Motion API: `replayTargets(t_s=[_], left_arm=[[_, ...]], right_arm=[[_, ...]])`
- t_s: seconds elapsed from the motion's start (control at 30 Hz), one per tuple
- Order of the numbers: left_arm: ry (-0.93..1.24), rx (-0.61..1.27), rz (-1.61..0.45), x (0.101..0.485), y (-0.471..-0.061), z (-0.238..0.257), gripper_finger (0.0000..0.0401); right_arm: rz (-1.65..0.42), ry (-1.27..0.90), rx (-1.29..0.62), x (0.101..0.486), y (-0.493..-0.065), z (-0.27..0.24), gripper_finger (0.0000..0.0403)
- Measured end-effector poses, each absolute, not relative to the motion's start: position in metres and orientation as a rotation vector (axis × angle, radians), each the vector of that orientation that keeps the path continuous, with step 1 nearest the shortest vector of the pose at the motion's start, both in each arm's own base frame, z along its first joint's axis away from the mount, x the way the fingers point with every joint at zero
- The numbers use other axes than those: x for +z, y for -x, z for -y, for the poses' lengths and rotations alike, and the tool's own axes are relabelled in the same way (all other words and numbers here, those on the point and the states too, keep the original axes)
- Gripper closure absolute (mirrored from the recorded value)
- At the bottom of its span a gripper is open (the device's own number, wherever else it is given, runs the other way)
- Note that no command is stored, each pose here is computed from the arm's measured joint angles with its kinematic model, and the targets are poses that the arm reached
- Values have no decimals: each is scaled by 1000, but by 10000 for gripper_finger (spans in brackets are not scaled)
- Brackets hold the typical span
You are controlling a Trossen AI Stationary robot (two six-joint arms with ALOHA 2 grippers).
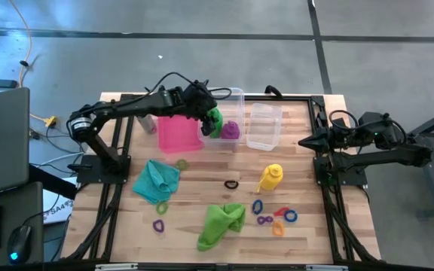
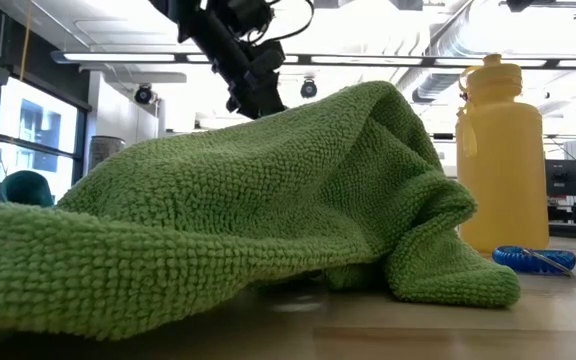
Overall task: Pick & Place Sports Items
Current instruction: Put the green water bottle into the left transparent bin, then put the green towel into the red bin
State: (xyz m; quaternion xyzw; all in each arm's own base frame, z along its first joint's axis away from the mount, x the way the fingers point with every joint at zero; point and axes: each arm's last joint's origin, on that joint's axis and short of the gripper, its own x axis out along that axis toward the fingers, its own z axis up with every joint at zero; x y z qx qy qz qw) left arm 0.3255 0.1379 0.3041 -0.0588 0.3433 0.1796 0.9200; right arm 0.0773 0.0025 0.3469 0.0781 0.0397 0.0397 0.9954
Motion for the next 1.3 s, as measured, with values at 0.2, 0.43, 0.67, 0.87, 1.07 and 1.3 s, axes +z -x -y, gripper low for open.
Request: replayTargets(t_s=[0.2,0.43,0.67,0.87,1.07,1.3], left_arm=[[128,369,-715,299,-328,-140,179],[136,367,-752,292,-330,-141,179],[153,380,-756,289,-332,-142,171],[161,427,-761,288,-332,-143,134],[137,451,-768,288,-331,-144,83],[120,377,-739,299,-326,-139,61]], right_arm=[[-79,-156,79,347,-77,-2,403],[-80,-156,80,347,-77,-2,403],[-80,-157,80,347,-77,-2,403],[-79,-157,79,347,-77,-2,403],[-79,-157,79,347,-77,-2,403],[-79,-156,80,347,-77,-2,403]])
